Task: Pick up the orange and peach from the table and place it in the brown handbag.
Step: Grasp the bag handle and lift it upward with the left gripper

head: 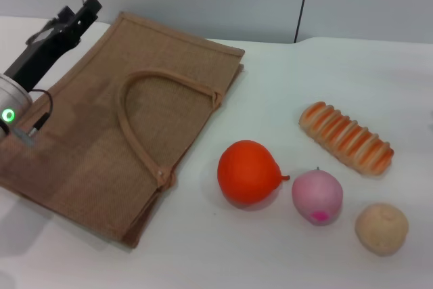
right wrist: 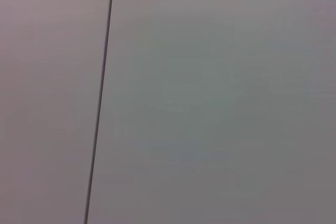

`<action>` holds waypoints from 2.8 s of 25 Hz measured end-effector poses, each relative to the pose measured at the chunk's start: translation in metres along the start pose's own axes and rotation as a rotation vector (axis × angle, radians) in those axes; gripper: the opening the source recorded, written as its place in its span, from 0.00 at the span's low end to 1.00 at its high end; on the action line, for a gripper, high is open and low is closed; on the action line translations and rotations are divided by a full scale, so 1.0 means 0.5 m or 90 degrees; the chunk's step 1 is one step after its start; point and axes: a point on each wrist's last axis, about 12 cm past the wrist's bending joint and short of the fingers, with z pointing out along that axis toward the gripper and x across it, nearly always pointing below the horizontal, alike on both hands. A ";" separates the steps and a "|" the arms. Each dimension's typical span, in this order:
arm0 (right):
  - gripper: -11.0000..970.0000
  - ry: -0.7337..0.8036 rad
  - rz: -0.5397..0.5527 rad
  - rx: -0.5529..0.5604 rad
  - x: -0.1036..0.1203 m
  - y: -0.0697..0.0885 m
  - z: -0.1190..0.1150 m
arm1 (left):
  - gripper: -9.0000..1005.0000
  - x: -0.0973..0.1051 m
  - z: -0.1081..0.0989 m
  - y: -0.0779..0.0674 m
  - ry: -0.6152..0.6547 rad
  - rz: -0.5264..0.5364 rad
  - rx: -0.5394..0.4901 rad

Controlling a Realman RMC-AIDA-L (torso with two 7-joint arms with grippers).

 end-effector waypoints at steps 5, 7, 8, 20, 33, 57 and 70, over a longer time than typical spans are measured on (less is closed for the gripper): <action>0.91 0.000 0.000 0.000 0.000 0.000 0.000 | 0.78 -0.034 0.021 0.020 0.118 -0.057 -0.004; 0.91 0.000 0.000 0.000 0.000 0.000 0.000 | 0.78 -0.046 0.031 0.023 0.169 -0.060 -0.011; 0.91 0.000 0.000 0.000 0.000 0.000 0.000 | 0.78 -0.053 0.036 0.025 0.196 -0.060 -0.016; 0.91 0.000 -0.002 0.001 0.000 -0.002 0.000 | 0.78 -0.102 0.101 0.017 0.505 0.005 -0.123; 0.91 -0.003 -0.001 0.008 -0.002 -0.006 0.000 | 0.78 -0.075 0.142 0.000 0.586 0.100 -0.165; 0.90 -0.004 -0.001 0.009 -0.002 -0.007 -0.002 | 0.57 -0.033 0.177 -0.013 0.594 0.177 -0.173; 0.88 -0.002 -0.001 0.011 0.000 -0.009 -0.007 | 0.14 -0.033 0.175 -0.013 0.571 0.164 -0.159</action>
